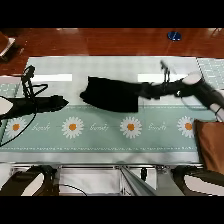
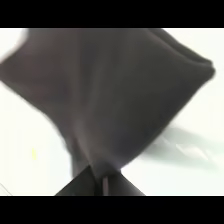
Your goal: Fold the shirts.
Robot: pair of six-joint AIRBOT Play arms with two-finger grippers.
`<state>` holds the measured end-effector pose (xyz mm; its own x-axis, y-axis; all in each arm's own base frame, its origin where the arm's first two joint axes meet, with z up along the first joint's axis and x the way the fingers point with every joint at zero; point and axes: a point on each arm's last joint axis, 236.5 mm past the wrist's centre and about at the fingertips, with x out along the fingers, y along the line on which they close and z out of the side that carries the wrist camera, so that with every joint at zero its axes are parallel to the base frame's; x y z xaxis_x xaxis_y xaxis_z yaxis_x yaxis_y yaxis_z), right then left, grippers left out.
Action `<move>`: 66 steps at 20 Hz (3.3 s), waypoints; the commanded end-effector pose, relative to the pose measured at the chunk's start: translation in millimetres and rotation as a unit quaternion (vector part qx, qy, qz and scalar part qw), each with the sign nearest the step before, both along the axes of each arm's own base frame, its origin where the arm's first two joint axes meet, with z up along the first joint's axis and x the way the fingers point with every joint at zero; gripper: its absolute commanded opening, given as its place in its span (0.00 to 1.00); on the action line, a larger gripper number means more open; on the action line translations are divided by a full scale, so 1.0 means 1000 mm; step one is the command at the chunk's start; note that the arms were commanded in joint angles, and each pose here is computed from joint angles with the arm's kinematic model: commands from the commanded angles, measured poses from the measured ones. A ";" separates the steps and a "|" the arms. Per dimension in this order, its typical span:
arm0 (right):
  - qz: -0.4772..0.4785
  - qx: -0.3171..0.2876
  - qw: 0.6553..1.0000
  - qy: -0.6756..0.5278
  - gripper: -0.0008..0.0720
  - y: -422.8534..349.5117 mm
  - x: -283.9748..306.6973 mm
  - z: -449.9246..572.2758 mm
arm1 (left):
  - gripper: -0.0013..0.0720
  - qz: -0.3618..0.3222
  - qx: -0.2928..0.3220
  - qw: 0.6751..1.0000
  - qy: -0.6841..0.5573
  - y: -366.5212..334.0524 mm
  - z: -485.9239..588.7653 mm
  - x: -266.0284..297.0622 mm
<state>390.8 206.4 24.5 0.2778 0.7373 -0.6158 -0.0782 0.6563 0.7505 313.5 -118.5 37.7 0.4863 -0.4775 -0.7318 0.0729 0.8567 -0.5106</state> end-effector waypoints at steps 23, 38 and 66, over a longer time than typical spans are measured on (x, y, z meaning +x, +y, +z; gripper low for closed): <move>-0.461 -0.363 0.785 0.199 0.03 -0.380 -0.262 0.164 | 0.04 -0.037 -0.008 0.995 -0.097 -0.057 0.024 0.019; -0.421 -0.309 0.841 0.143 0.04 -0.373 -0.174 0.126 | 0.04 -0.077 -0.023 0.988 -0.134 -0.074 0.091 0.044; -0.086 -0.409 0.909 0.009 0.04 -0.183 -0.003 -0.012 | 0.04 -0.054 0.091 0.990 -0.088 -0.055 0.040 0.094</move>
